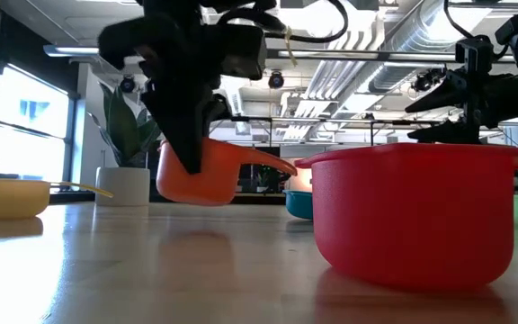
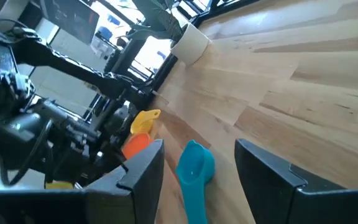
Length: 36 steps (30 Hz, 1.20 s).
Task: Nest measuring cups in basket
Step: Move the orange measuring cup to the center, then stack the red measuring cup on top of the orange measuring cup
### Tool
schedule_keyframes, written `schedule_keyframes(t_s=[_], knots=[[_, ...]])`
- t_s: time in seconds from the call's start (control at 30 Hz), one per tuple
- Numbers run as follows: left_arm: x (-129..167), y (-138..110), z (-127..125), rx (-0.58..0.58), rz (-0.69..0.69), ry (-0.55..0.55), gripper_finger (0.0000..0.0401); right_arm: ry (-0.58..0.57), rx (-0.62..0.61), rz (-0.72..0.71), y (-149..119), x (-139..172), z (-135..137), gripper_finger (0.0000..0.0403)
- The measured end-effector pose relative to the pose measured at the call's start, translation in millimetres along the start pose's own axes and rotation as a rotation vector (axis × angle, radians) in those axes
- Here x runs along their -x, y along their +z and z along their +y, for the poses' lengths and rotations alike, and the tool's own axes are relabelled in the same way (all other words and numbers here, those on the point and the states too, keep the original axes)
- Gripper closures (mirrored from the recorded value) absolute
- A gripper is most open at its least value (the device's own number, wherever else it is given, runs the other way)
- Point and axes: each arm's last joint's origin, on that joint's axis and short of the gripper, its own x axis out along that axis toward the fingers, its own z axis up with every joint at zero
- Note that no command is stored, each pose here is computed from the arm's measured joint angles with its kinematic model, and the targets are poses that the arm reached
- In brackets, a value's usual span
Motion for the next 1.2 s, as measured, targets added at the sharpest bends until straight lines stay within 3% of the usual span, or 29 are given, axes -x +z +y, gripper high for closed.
schedule_keyframes(t_s=[0.67, 1.2], knots=[[-20, 3, -6, -0.042, 0.009, 0.002, 0.0383, 0.012, -0.014, 0.02, -1, 0, 0, 0.0215], [-21, 3, -5, -0.014, 0.014, -0.004, 0.0303, 0.011, -0.013, 0.021, -1, 0, 0, 0.0215]])
